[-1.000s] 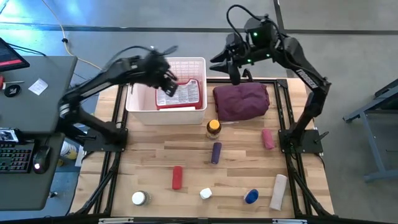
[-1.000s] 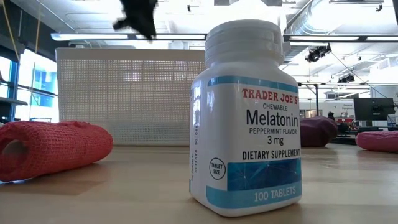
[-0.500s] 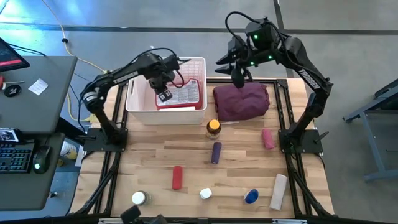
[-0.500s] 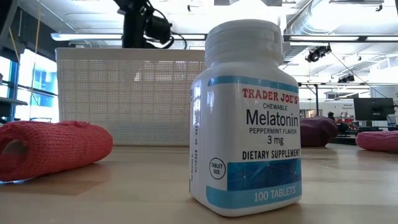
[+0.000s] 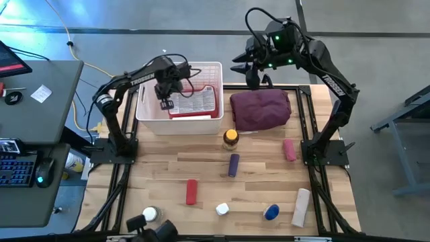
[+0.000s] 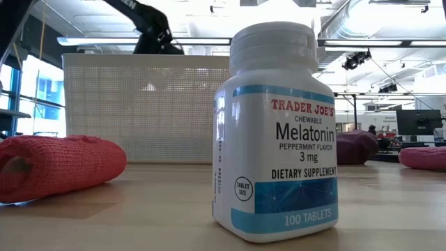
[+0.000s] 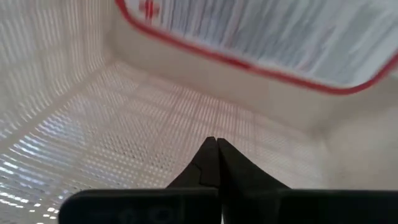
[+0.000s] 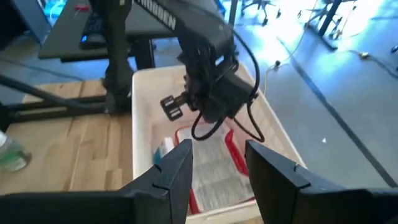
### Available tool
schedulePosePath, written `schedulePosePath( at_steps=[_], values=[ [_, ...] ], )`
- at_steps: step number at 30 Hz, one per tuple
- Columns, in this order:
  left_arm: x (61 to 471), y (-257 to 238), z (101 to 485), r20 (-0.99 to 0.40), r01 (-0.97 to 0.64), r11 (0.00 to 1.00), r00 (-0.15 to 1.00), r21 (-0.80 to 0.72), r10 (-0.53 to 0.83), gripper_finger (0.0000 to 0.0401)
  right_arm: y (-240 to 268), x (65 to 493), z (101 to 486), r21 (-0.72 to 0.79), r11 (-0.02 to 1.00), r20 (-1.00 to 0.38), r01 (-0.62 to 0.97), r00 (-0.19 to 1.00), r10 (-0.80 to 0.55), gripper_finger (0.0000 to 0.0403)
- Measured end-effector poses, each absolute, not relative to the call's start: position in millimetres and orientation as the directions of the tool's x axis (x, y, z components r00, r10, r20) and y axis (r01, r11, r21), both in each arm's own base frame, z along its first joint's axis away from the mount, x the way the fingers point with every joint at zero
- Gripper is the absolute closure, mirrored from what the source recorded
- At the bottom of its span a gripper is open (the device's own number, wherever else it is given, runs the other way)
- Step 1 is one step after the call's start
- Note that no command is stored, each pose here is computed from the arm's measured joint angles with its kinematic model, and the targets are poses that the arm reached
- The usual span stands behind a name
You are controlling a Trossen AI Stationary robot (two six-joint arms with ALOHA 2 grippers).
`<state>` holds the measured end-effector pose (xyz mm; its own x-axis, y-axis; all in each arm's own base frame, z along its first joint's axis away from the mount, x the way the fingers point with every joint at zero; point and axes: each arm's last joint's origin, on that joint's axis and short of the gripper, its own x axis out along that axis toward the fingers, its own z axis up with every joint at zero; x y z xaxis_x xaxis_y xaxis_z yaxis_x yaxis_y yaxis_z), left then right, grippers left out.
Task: Pick & place medical supplies in basket/bin
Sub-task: Adjust the red first aid kit in the white bin
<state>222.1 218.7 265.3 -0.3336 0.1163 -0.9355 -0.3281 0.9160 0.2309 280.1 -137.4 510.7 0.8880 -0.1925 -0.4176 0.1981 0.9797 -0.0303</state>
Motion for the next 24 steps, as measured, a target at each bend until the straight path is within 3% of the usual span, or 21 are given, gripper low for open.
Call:
schedulePosePath(
  at_steps=[5,11,15,20,24],
  values=[
    [204.7,232.4,254.2,-0.933,-0.351,0.912,-0.352,0.212,0.081,0.0347,-140.9,281.7,517.5,-0.05,0.973,-0.35,0.225,0.908,-0.228,0.0263],
    [200.5,238.2,244.8,-0.944,-0.334,0.924,-0.321,0.185,0.073,0.038,-147.9,280.5,523.3,-0.036,0.961,-0.292,0.273,0.917,-0.271,0.0263],
    [200.8,238.4,236.8,-0.95,-0.319,0.932,-0.303,0.172,0.071,0.0379,-150.2,279.5,523.8,0.0,0.956,-0.287,0.292,0.916,-0.28,0.0263],
    [205.9,238.6,231.3,-0.963,-0.316,0.934,-0.255,0.168,0.086,0.034,-150.9,279.4,523.6,0.006,0.947,-0.289,0.322,0.907,-0.306,0.0263],
    [214.5,238.3,230.8,-0.969,-0.306,0.933,-0.212,0.191,0.128,0.0339,-151.1,279.5,523.5,0.013,0.944,-0.29,0.331,0.904,-0.313,0.0263]
  ],
)
